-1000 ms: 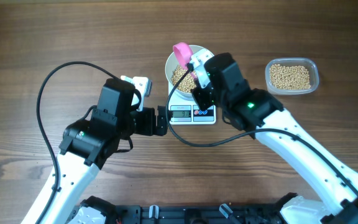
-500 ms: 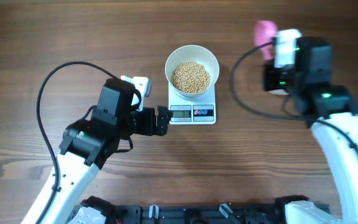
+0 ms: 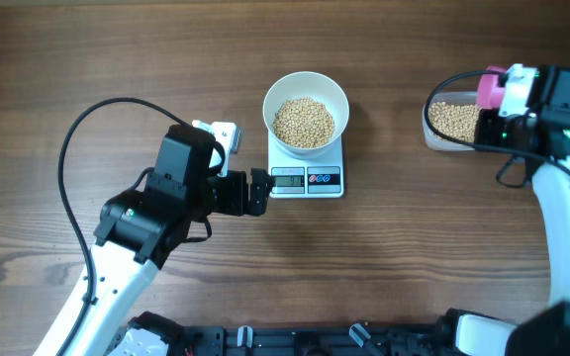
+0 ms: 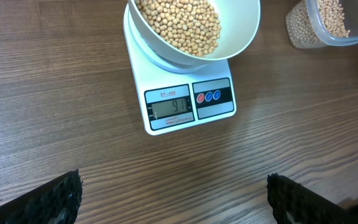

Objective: Scoop item into bowl and weigh 150g on scale
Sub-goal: 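Move the empty scoop right back to the soybean tub, then lower the pink scoop into the soybeans with the right gripper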

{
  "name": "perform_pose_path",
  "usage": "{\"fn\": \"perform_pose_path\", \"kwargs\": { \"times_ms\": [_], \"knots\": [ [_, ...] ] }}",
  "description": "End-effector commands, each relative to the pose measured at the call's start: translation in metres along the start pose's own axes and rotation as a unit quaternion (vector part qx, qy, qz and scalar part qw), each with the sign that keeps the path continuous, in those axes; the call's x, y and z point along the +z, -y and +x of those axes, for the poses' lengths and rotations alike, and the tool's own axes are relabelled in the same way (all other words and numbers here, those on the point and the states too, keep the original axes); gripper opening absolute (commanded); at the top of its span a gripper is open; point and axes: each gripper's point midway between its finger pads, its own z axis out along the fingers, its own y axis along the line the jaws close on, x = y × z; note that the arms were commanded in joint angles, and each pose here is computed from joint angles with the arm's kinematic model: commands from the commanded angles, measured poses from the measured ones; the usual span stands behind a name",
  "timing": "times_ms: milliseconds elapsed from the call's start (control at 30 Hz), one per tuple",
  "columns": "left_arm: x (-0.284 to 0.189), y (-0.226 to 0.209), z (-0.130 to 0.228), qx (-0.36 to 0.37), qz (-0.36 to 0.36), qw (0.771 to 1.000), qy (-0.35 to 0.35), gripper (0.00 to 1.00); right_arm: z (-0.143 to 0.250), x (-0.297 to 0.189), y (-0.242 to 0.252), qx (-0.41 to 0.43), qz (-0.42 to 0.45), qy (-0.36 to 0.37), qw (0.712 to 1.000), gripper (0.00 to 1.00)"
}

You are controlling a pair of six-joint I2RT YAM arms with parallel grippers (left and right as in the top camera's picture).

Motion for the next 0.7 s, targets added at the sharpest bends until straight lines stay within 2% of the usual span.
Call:
{"fn": "perform_pose_path", "kwargs": {
  "times_ms": [0,200,467,667],
  "knots": [
    [-0.001,0.004,-0.001,0.007,0.008,1.0,0.002,1.0,0.023,0.024,-0.001,-0.006,-0.008,-0.055,0.998,0.04],
    [-0.001,0.004,-0.001,0.007,0.008,1.0,0.002,1.0,0.036,0.036,-0.002,-0.003,-0.011,-0.088,0.996,0.04],
    [-0.001,0.004,-0.001,0.007,0.008,1.0,0.002,1.0,0.04,0.037,0.013,-0.008,0.031,-0.097,0.995,0.04],
    [-0.001,0.004,-0.001,0.007,0.008,1.0,0.002,1.0,0.042,0.042,0.013,-0.009,0.032,-0.102,0.994,0.04]
  ]
}}
